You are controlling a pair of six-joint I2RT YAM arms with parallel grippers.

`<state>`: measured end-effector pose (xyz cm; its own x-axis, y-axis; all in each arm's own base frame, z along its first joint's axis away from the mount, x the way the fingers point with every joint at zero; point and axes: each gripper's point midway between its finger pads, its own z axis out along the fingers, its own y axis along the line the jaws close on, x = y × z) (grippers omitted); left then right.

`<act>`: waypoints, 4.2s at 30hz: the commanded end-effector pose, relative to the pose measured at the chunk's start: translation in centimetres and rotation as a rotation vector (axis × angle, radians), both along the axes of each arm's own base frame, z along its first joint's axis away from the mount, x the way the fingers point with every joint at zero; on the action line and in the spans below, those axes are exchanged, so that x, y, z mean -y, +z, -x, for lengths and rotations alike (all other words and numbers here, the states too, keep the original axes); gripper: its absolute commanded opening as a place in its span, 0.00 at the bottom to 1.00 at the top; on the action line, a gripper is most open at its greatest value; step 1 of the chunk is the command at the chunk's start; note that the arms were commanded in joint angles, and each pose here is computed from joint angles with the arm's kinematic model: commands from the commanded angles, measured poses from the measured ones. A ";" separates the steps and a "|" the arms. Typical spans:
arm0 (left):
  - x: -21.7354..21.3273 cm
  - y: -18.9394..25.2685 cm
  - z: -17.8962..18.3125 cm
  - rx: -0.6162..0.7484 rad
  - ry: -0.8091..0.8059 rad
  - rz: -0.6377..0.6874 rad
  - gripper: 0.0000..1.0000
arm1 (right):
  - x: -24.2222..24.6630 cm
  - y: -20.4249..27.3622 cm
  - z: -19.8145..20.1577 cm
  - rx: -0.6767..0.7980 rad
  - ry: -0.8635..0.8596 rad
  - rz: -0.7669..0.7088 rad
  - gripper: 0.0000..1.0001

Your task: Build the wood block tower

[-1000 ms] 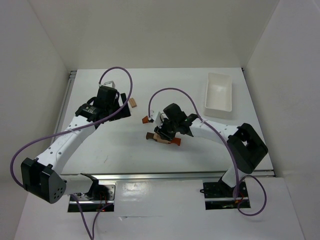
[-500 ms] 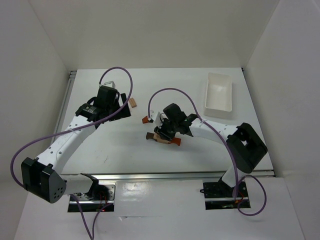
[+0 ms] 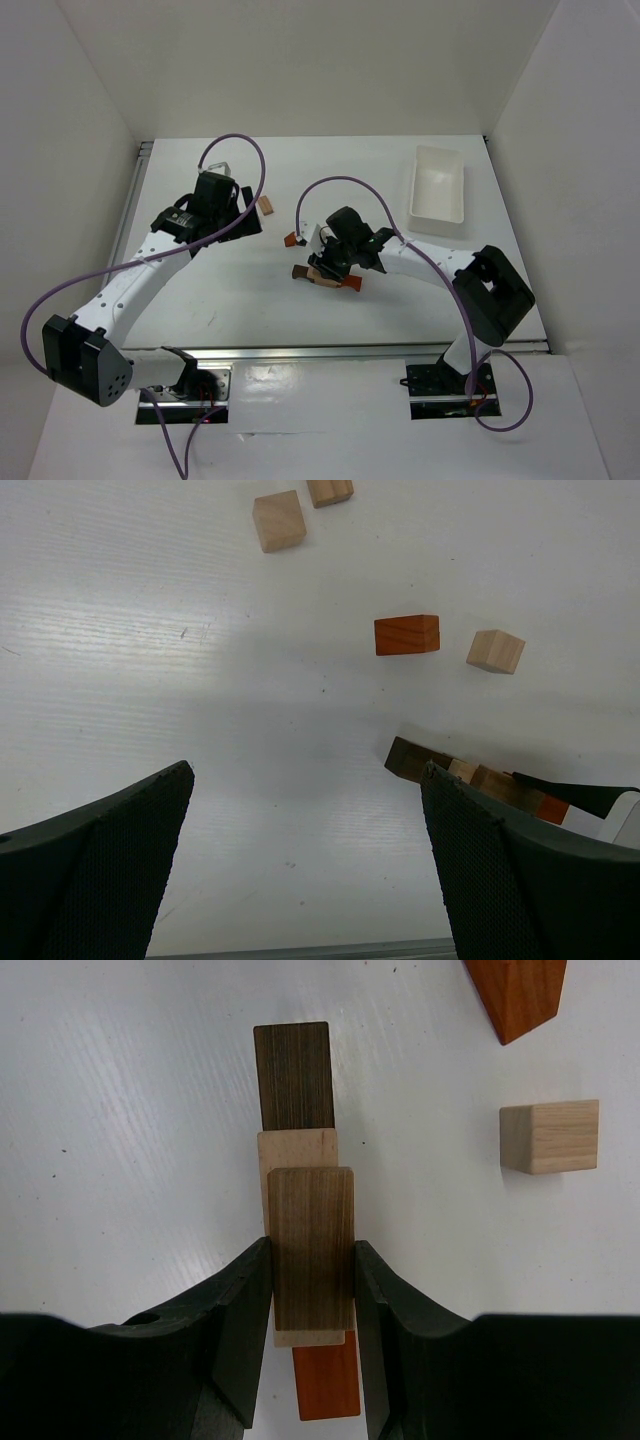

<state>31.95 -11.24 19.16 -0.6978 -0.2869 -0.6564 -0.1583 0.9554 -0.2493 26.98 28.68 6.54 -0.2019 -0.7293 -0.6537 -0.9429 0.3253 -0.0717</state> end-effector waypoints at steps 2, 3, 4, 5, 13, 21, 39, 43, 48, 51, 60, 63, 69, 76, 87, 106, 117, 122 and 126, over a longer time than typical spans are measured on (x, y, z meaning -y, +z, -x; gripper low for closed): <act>0.1 0.8 -0.5 0.026 -0.002 -0.004 1.00 | -1.1 1.0 -0.5 0.042 0.025 -0.045 0.42; 0.1 0.8 -0.5 0.027 -0.002 -0.004 1.00 | -1.1 1.0 -0.5 0.042 0.025 -0.045 0.44; 0.1 0.8 -0.5 0.027 -0.002 -0.004 1.00 | -1.1 1.0 -0.5 0.042 0.025 -0.045 0.44; 0.1 0.5 -0.6 0.018 -0.003 -0.007 1.00 | -1.1 1.0 -0.5 0.042 0.025 -0.045 0.45; 0.1 0.5 -0.6 0.018 -0.003 -0.007 1.00 | -1.0 0.9 -0.6 0.042 0.011 -0.042 0.48; 0.2 0.5 -0.8 0.018 -0.003 -0.007 1.00 | -1.0 1.4 -0.9 0.062 0.005 -0.051 0.56; -0.8 2.2 -0.2 0.058 0.054 -0.001 1.00 | -1.5 13.4 -3.5 0.385 -0.097 -0.352 1.00; -0.8 2.7 -0.6 0.050 0.120 0.027 1.00 | -1.8 13.3 -5.4 0.400 -0.169 -0.350 1.00; -4.2 3.3 0.8 -0.004 0.398 -0.010 1.00 | -5.7 13.2 -10.9 0.304 -0.317 -0.341 1.00; -5.9 3.7 3.1 -0.015 0.505 -0.005 1.00 | -8.3 9.4 -13.2 0.185 -0.374 -0.303 1.00; -7.5 4.2 8.6 0.044 0.559 0.109 1.00 | -13.5 4.2 -20.4 0.122 -0.598 -0.267 1.00; -7.7 3.5 9.2 0.017 0.553 0.082 1.00 | -15.2 3.7 -21.5 0.143 -0.626 -0.282 1.00; -7.5 2.8 9.3 -0.006 0.505 0.055 1.00 | -16.8 3.1 -23.0 0.192 -0.687 -0.316 1.00; -7.0 2.8 8.8 0.007 0.464 0.059 1.00 | -16.9 0.9 -24.3 0.231 -0.728 -0.317 0.86; -6.5 2.0 8.4 -0.018 0.439 0.048 1.00 | -18.2 0.1 -24.8 0.224 -0.698 -0.361 0.82; -4.8 1.8 6.7 -0.009 0.310 0.041 1.00 | -18.5 3.8 -22.5 0.266 -0.469 -0.416 0.04; -2.0 2.7 3.3 0.052 0.165 0.073 1.00 | -9.9 13.4 -15.9 0.312 -0.260 -0.451 0.03; -0.8 2.3 1.2 0.039 0.105 0.051 1.00 | -4.3 11.2 -10.5 0.287 -0.152 -0.335 0.03; 0.3 1.8 -0.2 0.035 0.063 0.048 1.00 | -2.1 9.7 -6.3 0.240 -0.065 -0.282 0.06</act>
<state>30.24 -10.13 18.73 -0.6829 -0.3873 -0.6194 -0.2884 0.9220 -0.2584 36.92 31.48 18.33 -0.0842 -0.4298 -0.8990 -0.8182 0.5448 -0.1838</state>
